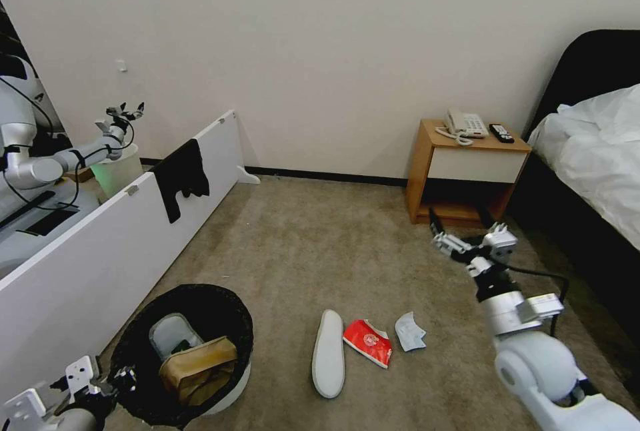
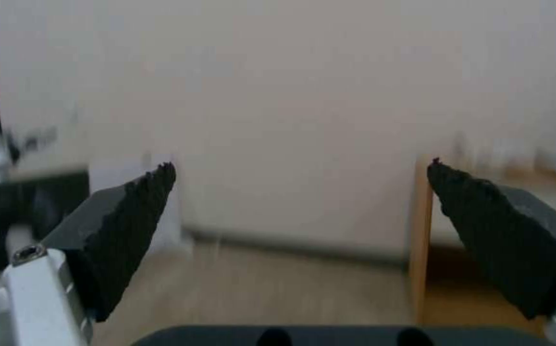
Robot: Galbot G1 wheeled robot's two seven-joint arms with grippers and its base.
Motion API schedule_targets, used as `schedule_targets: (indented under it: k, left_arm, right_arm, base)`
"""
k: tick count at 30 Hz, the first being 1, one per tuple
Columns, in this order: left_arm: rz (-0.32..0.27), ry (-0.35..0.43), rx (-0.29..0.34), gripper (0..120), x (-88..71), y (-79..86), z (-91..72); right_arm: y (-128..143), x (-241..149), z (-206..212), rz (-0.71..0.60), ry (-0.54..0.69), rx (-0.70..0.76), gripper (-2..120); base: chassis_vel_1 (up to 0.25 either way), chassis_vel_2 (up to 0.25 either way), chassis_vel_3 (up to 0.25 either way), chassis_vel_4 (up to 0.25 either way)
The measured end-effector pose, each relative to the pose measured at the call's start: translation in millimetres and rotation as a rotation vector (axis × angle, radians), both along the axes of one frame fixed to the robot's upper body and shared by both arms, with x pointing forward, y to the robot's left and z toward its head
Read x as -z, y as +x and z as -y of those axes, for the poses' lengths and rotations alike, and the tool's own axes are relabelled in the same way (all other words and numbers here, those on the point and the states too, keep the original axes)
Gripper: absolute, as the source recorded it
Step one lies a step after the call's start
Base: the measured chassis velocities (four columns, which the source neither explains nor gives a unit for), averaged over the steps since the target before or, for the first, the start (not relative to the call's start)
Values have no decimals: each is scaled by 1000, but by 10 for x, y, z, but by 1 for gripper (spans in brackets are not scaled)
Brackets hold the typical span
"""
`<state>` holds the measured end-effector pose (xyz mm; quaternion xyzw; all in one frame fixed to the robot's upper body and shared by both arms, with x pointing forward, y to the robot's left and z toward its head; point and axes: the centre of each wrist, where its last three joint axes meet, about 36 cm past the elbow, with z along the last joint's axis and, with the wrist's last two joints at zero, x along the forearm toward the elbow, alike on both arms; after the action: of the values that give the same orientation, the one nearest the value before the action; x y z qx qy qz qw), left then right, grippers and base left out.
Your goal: Pick up the trash bin, then pick up the garbage from the floor and place it into the trash bin.
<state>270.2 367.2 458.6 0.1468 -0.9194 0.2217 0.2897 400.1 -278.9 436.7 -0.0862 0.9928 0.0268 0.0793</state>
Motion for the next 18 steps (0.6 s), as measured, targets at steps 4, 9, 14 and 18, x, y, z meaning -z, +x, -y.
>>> schedule_targets:
  k: [4, 9, 14, 18]
  left_arm:
    - [5, 8, 4, 1, -34, 2, -27]
    - [5, 9, 18, 1, -35, 47, -28]
    - [1, 6, 23, 1, -15, 56, -18]
    - [2, 5, 24, 1, -18, 54, -14]
  right_arm:
    - [-87, -6, -175, -202, 32, -9, 100]
    - [-160, -37, -330, -443, 75, 2, 100]
    - [-125, -98, -575, -652, 97, -2, 100]
    - [-126, -47, -728, -749, 97, -16, 100]
  base:
    - [0, 0, 0, 0]
    - [0, 0, 0, 0]
    - [0, 0, 0, 0]
    - [0, 0, 0, 0]
